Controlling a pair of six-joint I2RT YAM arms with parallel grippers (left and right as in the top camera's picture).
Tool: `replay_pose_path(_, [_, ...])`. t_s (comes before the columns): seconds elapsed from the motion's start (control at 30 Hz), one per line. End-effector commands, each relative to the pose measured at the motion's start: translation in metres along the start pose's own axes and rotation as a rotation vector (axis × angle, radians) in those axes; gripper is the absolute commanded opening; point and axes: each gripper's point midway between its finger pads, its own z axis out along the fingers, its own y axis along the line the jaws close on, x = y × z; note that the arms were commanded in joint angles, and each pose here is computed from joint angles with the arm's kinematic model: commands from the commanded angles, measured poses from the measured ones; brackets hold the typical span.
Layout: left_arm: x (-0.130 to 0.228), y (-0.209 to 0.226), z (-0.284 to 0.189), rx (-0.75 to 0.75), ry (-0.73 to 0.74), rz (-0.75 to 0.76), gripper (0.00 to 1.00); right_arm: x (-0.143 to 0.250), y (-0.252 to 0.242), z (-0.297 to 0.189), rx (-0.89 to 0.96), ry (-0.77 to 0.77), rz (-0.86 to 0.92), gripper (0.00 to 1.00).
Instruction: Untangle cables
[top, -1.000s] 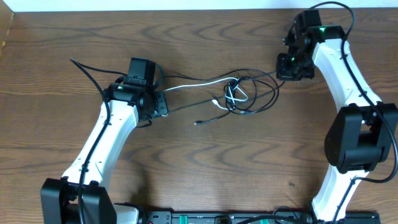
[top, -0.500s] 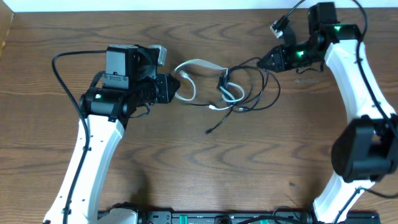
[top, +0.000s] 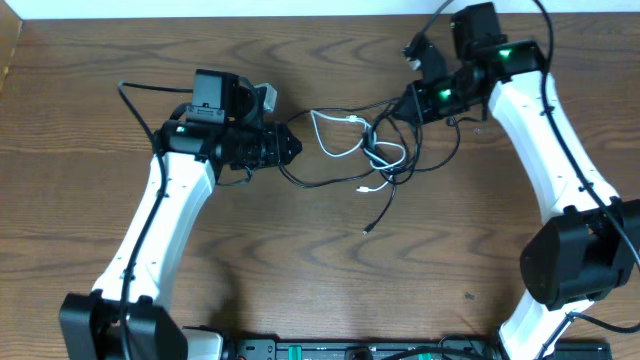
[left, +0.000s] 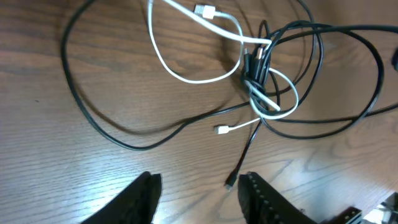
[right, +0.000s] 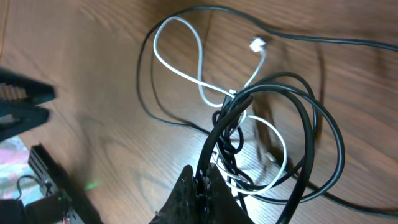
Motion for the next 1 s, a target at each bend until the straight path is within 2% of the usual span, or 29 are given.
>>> replay_pose_path(0.0, [0.007,-0.012,0.023,0.027,0.055,-0.032,0.49,0.004,0.014,0.008,-0.019,0.020,-0.009,0.01])
replay_pose_path(0.1, [0.012,-0.024,0.049,0.038,0.095,-0.101,0.52,0.004,0.015,0.008,-0.017,0.020,0.004,0.01])
replay_pose_path(0.33, [0.017,-0.051,0.100,0.072,0.126,-0.239,0.52,0.003,0.004,0.008,0.038,0.013,0.061,0.01])
replay_pose_path(0.57, [0.020,-0.069,0.133,0.104,0.129,-0.268,0.52,0.002,0.001,0.008,0.059,0.009,0.059,0.01])
replay_pose_path(0.73, [0.027,-0.063,0.154,0.089,0.157,-0.319,0.51,0.002,0.001,0.008,0.059,0.009,0.059,0.01])
replay_pose_path(0.9, [0.034,-0.055,0.164,0.069,0.180,-0.333,0.45,0.002,-0.001,0.008,0.068,0.009,0.058,0.01])
replay_pose_path(0.97, [0.034,-0.054,0.166,0.064,0.181,-0.334,0.36,0.002,-0.004,0.008,0.086,0.009,0.058,0.01])
